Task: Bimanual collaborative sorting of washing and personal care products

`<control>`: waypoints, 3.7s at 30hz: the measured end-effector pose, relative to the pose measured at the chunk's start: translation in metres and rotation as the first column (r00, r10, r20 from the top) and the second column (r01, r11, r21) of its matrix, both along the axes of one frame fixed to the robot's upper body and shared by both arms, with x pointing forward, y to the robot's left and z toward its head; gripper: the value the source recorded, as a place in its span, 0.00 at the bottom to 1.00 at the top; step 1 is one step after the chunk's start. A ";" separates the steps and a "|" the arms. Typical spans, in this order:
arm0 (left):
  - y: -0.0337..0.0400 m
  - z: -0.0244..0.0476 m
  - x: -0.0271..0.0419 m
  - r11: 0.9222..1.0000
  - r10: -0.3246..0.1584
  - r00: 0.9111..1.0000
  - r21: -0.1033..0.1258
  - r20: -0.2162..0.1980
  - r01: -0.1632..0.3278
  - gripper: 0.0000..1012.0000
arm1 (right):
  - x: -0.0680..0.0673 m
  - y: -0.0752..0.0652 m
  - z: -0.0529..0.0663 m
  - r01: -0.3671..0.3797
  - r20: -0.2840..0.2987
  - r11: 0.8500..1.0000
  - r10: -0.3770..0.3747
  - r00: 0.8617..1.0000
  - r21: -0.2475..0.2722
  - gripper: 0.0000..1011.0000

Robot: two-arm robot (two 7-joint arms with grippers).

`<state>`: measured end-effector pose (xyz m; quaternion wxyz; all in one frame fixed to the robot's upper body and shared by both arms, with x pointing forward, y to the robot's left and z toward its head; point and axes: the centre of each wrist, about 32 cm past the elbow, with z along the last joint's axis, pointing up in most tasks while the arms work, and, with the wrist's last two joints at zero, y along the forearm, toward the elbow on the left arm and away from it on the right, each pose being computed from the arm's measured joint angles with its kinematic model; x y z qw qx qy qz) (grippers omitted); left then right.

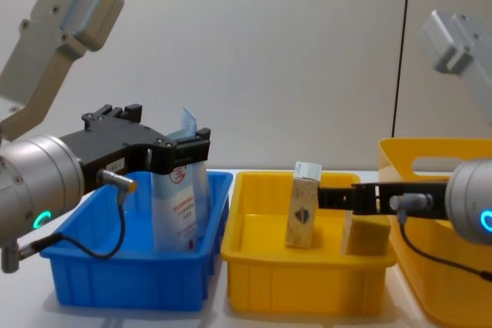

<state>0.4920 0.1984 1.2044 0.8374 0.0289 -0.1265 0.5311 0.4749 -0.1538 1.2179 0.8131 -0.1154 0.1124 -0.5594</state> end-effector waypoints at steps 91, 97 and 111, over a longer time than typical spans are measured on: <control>0.0000 0.0000 0.0000 1.000 0.000 1.000 0.000 0.000 0.000 0.99 | 0.023 0.040 -0.026 0.124 -0.021 0.983 -0.128 0.992 -0.136 0.99; 0.0000 0.0000 0.0000 1.000 0.000 1.000 0.000 0.000 0.000 0.99 | 0.023 0.040 -0.026 0.133 -0.014 0.982 -0.137 0.991 -0.135 0.99; 0.0000 0.0000 0.0000 1.000 0.000 1.000 0.000 0.000 0.000 0.99 | 0.023 0.039 -0.026 0.143 -0.006 0.980 -0.146 0.989 -0.134 0.71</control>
